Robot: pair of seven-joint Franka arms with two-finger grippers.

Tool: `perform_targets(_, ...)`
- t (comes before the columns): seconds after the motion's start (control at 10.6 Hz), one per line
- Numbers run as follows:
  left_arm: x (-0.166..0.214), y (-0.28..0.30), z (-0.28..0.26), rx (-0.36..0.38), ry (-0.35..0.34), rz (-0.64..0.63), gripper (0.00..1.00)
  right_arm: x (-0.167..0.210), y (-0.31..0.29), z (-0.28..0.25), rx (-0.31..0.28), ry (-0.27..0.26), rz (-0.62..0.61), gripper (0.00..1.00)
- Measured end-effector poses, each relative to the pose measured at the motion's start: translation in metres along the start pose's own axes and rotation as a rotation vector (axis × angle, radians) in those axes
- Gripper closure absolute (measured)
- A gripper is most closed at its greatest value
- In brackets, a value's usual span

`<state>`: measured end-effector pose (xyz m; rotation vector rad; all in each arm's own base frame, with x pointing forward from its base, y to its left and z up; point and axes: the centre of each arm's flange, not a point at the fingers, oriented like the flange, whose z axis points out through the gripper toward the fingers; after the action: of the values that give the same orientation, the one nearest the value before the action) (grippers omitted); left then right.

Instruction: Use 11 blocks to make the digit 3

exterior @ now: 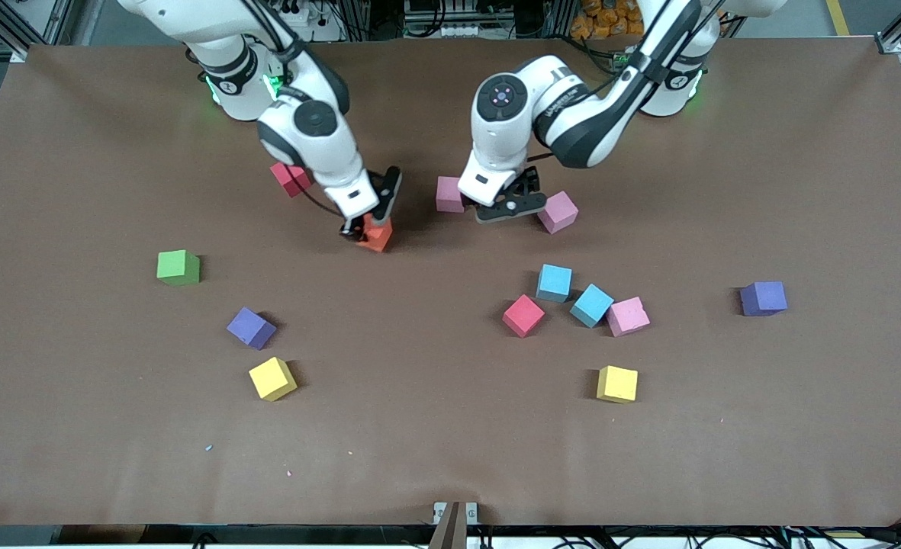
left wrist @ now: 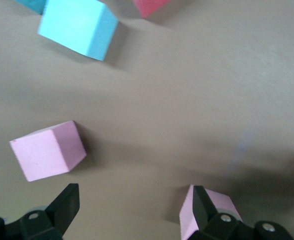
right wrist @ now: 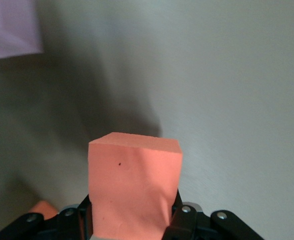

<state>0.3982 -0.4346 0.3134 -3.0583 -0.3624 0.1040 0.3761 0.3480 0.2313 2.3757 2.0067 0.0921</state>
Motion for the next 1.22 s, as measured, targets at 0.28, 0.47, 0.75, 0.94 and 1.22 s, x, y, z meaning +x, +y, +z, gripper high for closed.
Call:
perform_targets(0.28, 0.014, -0.03, 0.003, 0.017, -0.025, -0.069, 0.0, 0.026, -0.03, -0.01, 0.024, -0.052, -0.21, 0.44)
perform_targets(0.47, 0.024, -0.046, 0.01, 0.025, -0.052, -0.115, 0.0, 0.026, -0.032, -0.005, 0.04, -0.05, -0.331, 0.44)
perform_targets(0.75, 0.036, -0.069, 0.028, 0.056, -0.078, -0.156, 0.0, 0.034, -0.045, 0.012, 0.077, -0.009, -0.377, 0.44)
perform_targets(0.94, 0.035, -0.076, 0.037, 0.06, -0.083, -0.157, 0.0, 0.037, -0.053, 0.022, 0.1, 0.005, -0.371, 0.44)
perform_targets(1.22, 0.033, -0.089, 0.058, 0.042, -0.081, -0.124, 0.0, 0.046, -0.067, 0.022, 0.105, 0.013, -0.332, 0.44)
